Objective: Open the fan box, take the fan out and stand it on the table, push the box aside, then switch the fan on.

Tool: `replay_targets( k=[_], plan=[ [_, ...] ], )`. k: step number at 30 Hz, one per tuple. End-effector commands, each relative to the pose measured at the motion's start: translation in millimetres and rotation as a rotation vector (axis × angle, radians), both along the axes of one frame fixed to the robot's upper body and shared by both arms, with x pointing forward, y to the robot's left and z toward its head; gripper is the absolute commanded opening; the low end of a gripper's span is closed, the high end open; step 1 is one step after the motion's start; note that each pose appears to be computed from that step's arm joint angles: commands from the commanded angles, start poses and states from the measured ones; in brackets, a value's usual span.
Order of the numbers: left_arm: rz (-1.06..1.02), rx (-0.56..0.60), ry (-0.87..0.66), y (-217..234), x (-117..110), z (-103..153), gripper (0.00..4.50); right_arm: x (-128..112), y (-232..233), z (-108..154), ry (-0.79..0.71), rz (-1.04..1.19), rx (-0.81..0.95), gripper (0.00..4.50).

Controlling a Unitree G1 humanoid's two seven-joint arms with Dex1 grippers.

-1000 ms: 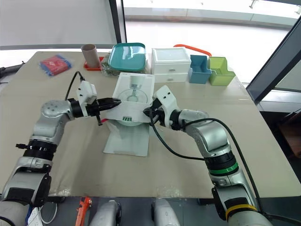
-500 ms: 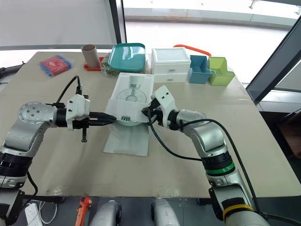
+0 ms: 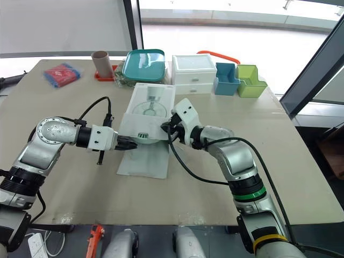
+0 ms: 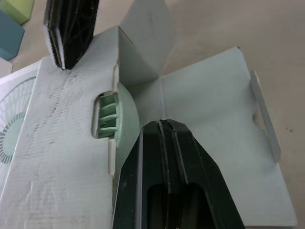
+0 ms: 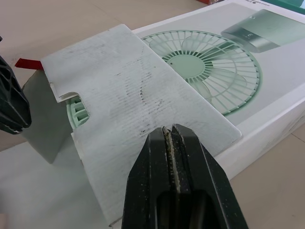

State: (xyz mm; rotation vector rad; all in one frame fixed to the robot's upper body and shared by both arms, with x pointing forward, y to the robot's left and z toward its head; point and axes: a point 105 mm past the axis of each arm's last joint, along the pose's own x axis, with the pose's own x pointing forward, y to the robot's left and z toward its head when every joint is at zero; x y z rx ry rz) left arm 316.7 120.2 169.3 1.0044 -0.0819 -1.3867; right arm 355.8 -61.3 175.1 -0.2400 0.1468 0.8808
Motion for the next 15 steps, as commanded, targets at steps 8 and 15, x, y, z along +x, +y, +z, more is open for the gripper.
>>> replay_targets(
  k=[8, 15],
  plan=[
    [0.091, 0.242, -0.086, 52.4, -0.8, 18.6, 0.00, 2.1, -0.8, -7.3, 0.002, 0.001, -0.018, 0.03],
    [0.166, 0.320, -0.085, 76.6, 8.7, 4.7, 0.00, 0.8, 2.3, -7.2, -0.011, 0.028, -0.024, 0.03]
  ],
)
